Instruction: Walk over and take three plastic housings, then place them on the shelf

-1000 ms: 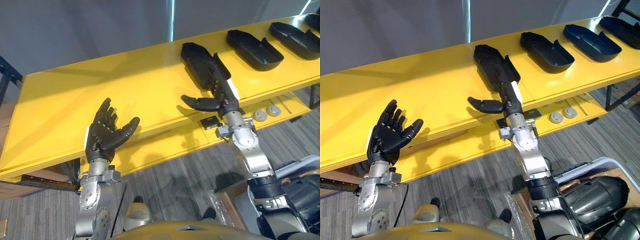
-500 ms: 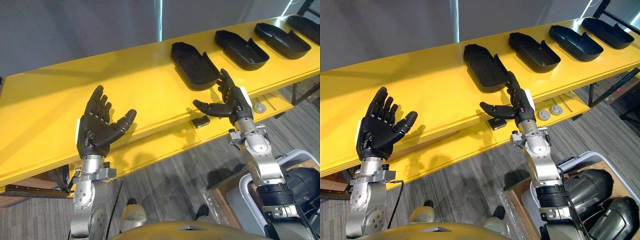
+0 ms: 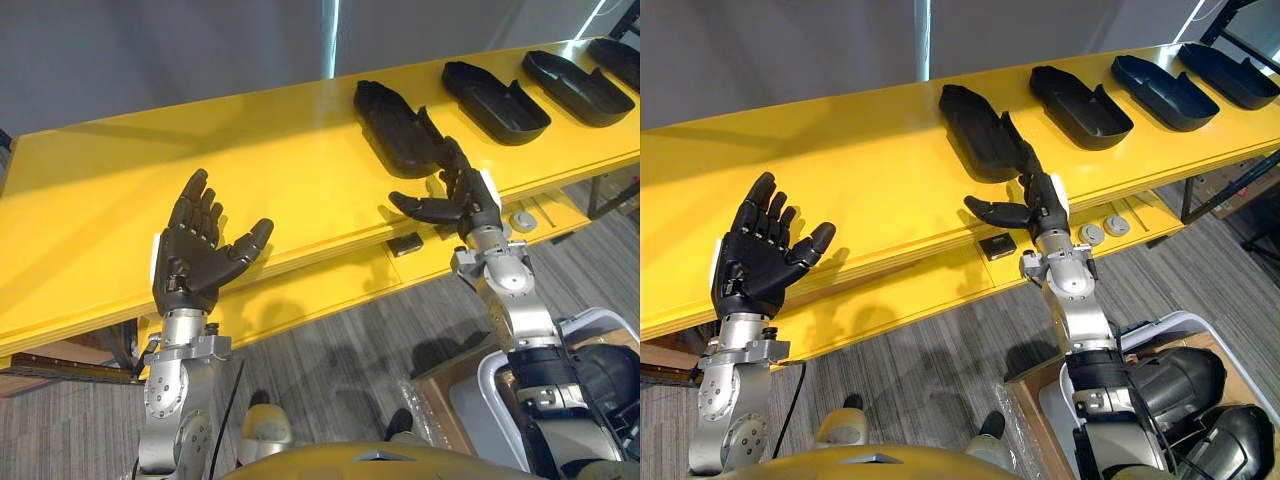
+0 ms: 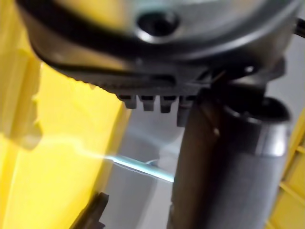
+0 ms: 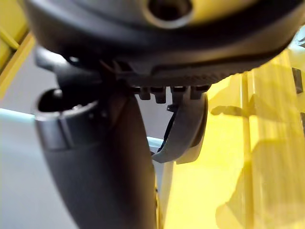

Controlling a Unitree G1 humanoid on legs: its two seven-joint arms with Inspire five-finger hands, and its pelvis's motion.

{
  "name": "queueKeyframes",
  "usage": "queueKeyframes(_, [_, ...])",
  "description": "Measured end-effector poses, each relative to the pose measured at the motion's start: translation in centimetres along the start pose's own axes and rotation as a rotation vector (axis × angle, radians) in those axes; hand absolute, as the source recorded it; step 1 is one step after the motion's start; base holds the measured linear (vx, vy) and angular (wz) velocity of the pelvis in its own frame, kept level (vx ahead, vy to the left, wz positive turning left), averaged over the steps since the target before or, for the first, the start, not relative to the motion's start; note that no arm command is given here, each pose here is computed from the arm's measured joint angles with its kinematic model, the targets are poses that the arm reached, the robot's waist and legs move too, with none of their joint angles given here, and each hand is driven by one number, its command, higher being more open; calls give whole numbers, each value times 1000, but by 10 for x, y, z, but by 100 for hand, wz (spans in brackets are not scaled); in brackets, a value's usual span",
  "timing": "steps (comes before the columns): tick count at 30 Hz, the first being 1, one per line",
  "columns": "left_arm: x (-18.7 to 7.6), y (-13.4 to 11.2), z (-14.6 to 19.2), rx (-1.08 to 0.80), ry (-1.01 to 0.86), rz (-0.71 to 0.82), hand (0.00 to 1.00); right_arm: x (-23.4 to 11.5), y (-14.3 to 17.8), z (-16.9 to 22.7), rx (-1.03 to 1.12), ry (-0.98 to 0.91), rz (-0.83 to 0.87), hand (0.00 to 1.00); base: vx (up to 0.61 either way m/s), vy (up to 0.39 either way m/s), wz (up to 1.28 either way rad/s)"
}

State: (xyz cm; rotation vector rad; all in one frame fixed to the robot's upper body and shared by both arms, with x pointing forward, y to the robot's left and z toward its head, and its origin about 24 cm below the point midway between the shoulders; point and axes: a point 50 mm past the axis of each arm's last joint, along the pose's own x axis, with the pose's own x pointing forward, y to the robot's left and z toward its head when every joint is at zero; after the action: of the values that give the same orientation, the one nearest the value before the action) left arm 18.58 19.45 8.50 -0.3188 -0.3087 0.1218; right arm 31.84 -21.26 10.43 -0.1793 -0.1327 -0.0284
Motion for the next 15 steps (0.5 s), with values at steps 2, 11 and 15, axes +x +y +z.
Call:
queueKeyframes(2, [0, 2, 1, 3, -2, 8, 100, 7, -1, 1, 1, 3, -18, 100, -7, 20, 5])
queueKeyframes(11, [1, 7, 4, 15, -15, 32, 100, 27, -4, 12, 12, -8, -49, 100, -9, 19, 8])
queueKeyframes(15, [1, 7, 4, 14, -16, 33, 100, 35, -3, 16, 40, -23, -49, 100, -2, 14, 2])
